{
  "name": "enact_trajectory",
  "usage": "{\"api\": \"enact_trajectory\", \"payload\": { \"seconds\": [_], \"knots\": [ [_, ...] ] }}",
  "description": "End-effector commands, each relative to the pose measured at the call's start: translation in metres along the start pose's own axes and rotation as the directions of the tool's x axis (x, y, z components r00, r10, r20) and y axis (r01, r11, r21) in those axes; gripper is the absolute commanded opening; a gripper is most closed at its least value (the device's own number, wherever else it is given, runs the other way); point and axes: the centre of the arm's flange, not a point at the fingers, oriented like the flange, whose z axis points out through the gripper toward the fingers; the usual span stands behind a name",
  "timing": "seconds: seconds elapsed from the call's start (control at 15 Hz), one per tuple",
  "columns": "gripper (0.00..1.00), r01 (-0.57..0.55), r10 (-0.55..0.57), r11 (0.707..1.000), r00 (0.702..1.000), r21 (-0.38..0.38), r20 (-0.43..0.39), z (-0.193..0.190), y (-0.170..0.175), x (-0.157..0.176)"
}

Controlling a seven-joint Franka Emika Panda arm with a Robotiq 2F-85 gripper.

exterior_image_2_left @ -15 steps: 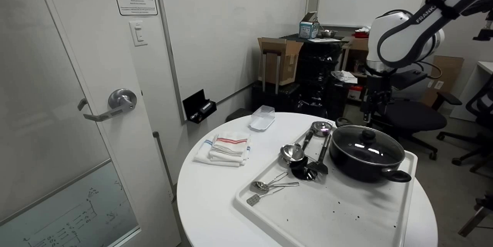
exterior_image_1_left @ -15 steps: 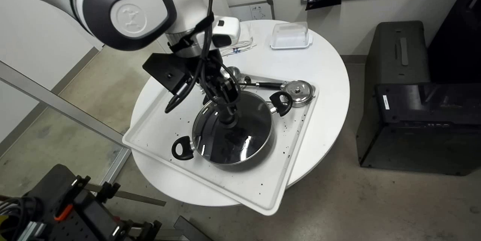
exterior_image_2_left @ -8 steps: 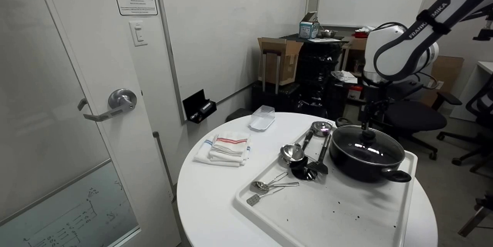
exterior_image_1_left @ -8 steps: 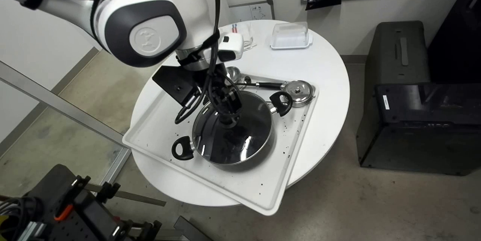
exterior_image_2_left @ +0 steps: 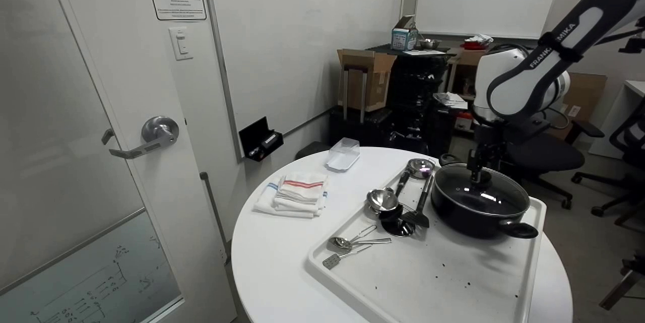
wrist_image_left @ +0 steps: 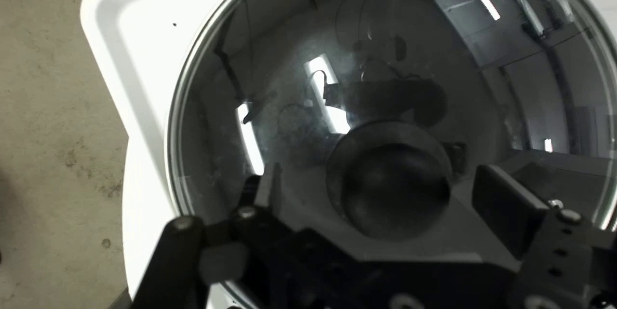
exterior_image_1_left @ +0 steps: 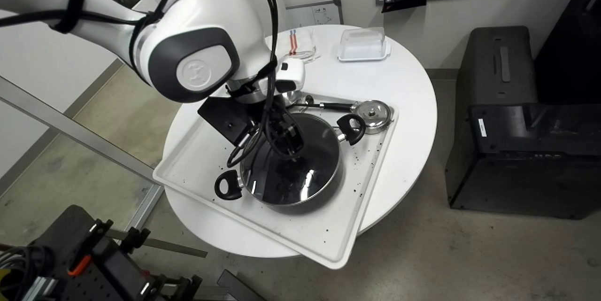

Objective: Remove the lid from the pot.

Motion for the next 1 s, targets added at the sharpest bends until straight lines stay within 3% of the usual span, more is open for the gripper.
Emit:
{"api": "enact_trajectory", "payload": {
  "seconds": [0.0,0.33,0.67,0.93],
  "knots": [
    [0.74,-0.008,0.008,1.000,1.000,0.009,-0.028,0.009,-0.003,0.006],
    [0.37,-0.001,0.002,1.000,0.999,0.019,-0.045,0.004,-0.006,0.006],
    [0.27,-0.005,0.007,0.999,0.999,0.034,-0.054,-0.008,-0.005,0.005],
    [0.26,-0.005,0.008,0.998,0.998,0.058,-0.055,-0.021,-0.001,-0.001]
  ]
}}
